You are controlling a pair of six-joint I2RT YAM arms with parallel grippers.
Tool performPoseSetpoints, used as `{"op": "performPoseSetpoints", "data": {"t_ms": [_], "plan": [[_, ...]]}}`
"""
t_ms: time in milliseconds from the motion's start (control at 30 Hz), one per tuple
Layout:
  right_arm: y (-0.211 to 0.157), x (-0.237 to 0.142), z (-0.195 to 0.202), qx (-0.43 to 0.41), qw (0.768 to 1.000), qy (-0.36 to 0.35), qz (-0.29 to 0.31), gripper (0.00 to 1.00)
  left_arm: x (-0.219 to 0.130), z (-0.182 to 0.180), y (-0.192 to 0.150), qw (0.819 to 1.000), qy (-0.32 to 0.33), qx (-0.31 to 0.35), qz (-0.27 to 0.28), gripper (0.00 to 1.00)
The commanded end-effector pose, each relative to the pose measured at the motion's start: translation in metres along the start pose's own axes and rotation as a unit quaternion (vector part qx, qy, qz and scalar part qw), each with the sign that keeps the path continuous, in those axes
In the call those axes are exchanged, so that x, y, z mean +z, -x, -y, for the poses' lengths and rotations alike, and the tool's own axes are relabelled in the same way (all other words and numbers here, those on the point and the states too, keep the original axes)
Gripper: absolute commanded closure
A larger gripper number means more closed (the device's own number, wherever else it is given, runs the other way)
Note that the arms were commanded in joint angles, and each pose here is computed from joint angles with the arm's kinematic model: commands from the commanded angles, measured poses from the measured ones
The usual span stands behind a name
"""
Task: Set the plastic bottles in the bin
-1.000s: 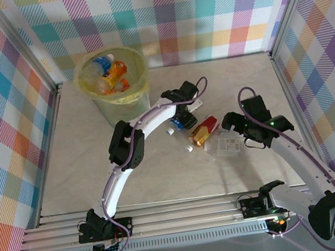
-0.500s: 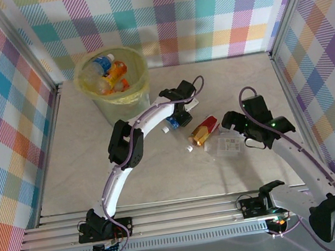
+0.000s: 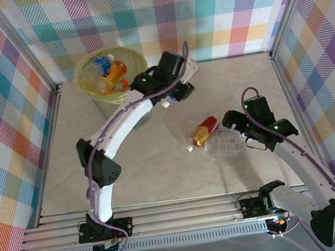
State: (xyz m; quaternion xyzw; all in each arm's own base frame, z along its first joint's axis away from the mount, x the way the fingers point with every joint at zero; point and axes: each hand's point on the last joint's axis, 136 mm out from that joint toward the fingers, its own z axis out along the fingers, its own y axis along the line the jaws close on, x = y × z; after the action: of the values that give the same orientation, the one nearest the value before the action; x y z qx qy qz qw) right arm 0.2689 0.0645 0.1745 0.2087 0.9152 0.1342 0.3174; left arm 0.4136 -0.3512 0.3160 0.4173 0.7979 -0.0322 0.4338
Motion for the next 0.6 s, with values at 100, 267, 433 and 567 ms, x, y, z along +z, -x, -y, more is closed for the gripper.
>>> {"op": "performPoseSetpoints", "data": {"t_ms": [100, 267, 433, 567], "plan": [[0.003, -0.002, 0.002, -0.006, 1.000, 0.001, 0.014, 0.00, -0.071, -0.051, 0.038, 0.994, 0.081, -0.010, 0.079, 0.46], [0.002, -0.001, -0.001, -0.007, 1.000, 0.009, 0.009, 0.00, -0.105, -0.109, 0.038, 0.983, 0.161, -0.021, 0.087, 0.46], [0.000, -0.001, -0.004, -0.004, 1.000, 0.018, 0.004, 0.00, -0.117, -0.168, 0.018, 0.972, 0.217, -0.052, 0.067, 0.46], [-0.002, 0.000, -0.007, -0.001, 1.000, 0.028, -0.001, 0.00, -0.117, -0.207, 0.001, 0.964, 0.248, -0.071, 0.058, 0.46]]}}
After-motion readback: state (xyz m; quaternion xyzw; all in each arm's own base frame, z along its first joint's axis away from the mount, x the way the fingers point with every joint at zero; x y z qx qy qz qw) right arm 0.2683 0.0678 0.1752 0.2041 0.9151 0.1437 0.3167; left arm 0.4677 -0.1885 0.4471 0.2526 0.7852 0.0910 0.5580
